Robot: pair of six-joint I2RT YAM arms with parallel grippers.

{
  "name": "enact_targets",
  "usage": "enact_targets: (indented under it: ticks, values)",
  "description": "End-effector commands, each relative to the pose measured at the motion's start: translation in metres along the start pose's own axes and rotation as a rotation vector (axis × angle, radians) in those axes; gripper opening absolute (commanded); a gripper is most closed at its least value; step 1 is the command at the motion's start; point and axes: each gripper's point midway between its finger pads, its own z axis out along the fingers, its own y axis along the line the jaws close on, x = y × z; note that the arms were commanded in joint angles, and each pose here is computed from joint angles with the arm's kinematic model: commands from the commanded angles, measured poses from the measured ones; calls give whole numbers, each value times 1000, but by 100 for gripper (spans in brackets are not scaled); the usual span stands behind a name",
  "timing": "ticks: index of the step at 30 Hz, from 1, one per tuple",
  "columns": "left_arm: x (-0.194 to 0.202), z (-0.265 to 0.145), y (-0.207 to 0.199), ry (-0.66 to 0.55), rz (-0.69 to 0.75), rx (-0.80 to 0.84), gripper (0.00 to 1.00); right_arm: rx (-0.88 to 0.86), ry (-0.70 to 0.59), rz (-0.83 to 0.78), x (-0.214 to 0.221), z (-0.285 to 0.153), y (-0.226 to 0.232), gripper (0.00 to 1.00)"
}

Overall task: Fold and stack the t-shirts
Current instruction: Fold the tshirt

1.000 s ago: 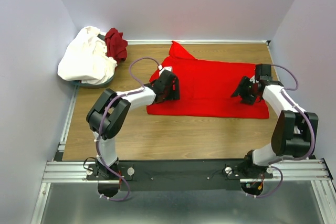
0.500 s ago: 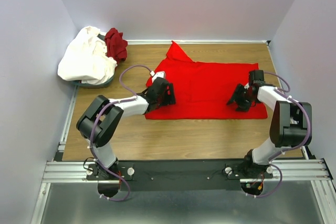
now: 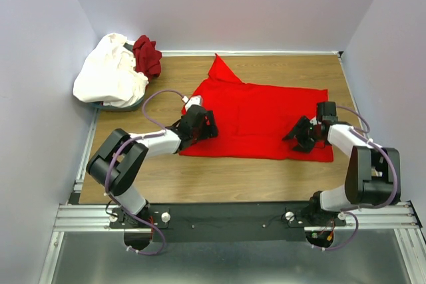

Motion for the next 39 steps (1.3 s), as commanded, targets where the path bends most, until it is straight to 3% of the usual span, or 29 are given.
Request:
enact_targets:
  ticks: [1,9,17,19,29,39]
  values:
    - [70,-14,49,224,-12,-137,84,51,102,84,44,-6,-21,66]
    - [65,-37,40,219,-29,-108,88,-1,57,96,48,-25,-12,68]
    - [-20,-57,-10,42,-9,-35,93,-10,-41,-51,-7,-44,20,68]
    - [-30,-49,-16,32,16,-39,94,-12,-83,-75,-25,-47,28,68]
    - [-83,12,-78,-15,117,109,95,17,-54,-139,-55,-13,51,68]
    - [-38,46,-40,83,121,61,95,132,1,-144,-40,20,19,68]
